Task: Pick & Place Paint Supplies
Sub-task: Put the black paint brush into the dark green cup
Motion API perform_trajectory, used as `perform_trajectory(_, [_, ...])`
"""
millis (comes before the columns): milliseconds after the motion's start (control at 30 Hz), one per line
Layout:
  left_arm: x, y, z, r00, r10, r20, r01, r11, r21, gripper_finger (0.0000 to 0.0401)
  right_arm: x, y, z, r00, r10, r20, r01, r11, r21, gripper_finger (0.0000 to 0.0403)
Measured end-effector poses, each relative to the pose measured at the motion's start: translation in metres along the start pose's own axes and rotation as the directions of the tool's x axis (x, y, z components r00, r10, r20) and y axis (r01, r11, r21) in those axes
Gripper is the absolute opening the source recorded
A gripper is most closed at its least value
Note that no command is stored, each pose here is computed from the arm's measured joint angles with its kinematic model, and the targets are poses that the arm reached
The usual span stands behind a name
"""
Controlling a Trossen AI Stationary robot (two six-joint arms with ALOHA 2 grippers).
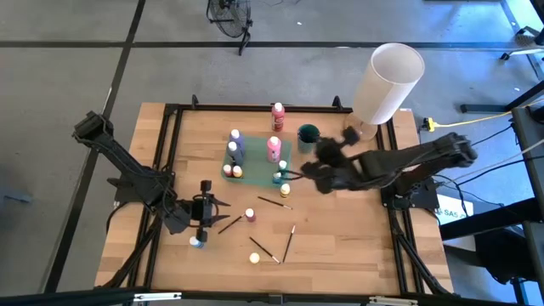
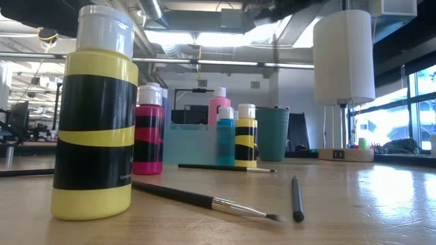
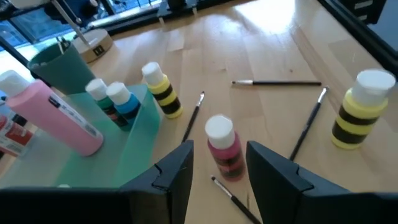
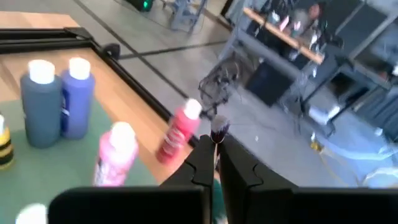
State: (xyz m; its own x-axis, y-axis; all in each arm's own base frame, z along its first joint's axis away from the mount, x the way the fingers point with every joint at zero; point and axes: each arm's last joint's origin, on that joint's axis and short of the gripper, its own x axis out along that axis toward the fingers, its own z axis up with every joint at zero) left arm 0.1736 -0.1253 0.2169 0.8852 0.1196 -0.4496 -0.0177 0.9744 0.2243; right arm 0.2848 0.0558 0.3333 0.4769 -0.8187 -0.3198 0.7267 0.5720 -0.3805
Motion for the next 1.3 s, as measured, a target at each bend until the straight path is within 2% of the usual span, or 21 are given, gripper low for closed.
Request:
perform_trajectory(133, [0.000, 0.001, -0.003, 1.000, 0.003, -0.021, -0.003, 1.000, -0.007, 0.0143, -0.020, -0.042, -0.014, 0.996, -0.022, -0.087, 0.031, 0.995, 0.100, 0.0011])
perform_trajectory(233, [0.000, 0.001, -0.003, 1.000, 0.004, -0.026, -0.004, 1.000, -0.029, 0.0143, -0.028, -0.049, -0.030, 0.994, -0.031, -0.108, 0.047, 0.987, 0.153, 0.0011])
perform_trajectory(467, [0.000, 0.001, -0.003, 1.000, 0.004, -0.027, -0.006, 0.998, -0.063, 0.0143, -0.032, -0.029, -0.077, 0.992, 0.053, -0.119, -0.039, 0.992, 0.119, 0.0011])
perform_trajectory(567, [0.000, 0.001, -0.003, 1.000, 0.004, -0.027, -0.006, 0.998, -0.067, 0.0143, -0.034, -0.016, -0.093, 0.986, 0.131, -0.107, -0.112, 0.979, 0.168, 0.0011])
perform_trajectory(667, [0.000, 0.001, -0.003, 1.000, 0.010, -0.026, -0.012, 0.998, -0.066, 0.0143, -0.035, 0.007, -0.101, 0.972, 0.234, -0.030, -0.224, 0.954, 0.197, 0.0011])
perform_trajectory(767, [0.000, 0.001, -0.003, 1.000, 0.014, -0.025, -0.015, 0.998, -0.054, 0.0143, -0.034, 0.028, -0.102, 0.947, 0.310, 0.081, -0.319, 0.934, 0.159, 0.0011])
perform_trajectory(867, [0.002, 0.003, -0.003, 0.999, 0.022, -0.027, -0.023, 0.998, -0.062, 0.0143, -0.027, 0.033, -0.092, 0.933, 0.314, 0.177, -0.337, 0.934, 0.121, 0.0011])
perform_trajectory(1000, [0.003, 0.004, -0.003, 0.999, 0.029, -0.029, -0.031, 0.997, -0.067, 0.0143, -0.011, 0.028, -0.077, 0.943, 0.256, 0.213, -0.281, 0.955, 0.096, 0.0011])
perform_trajectory(1300, [0.003, 0.004, -0.003, 0.999, 0.028, -0.034, -0.029, 0.999, -0.046, 0.0143, 0.032, 0.003, -0.053, 0.977, 0.128, 0.168, -0.146, 0.985, 0.097, 0.0011])
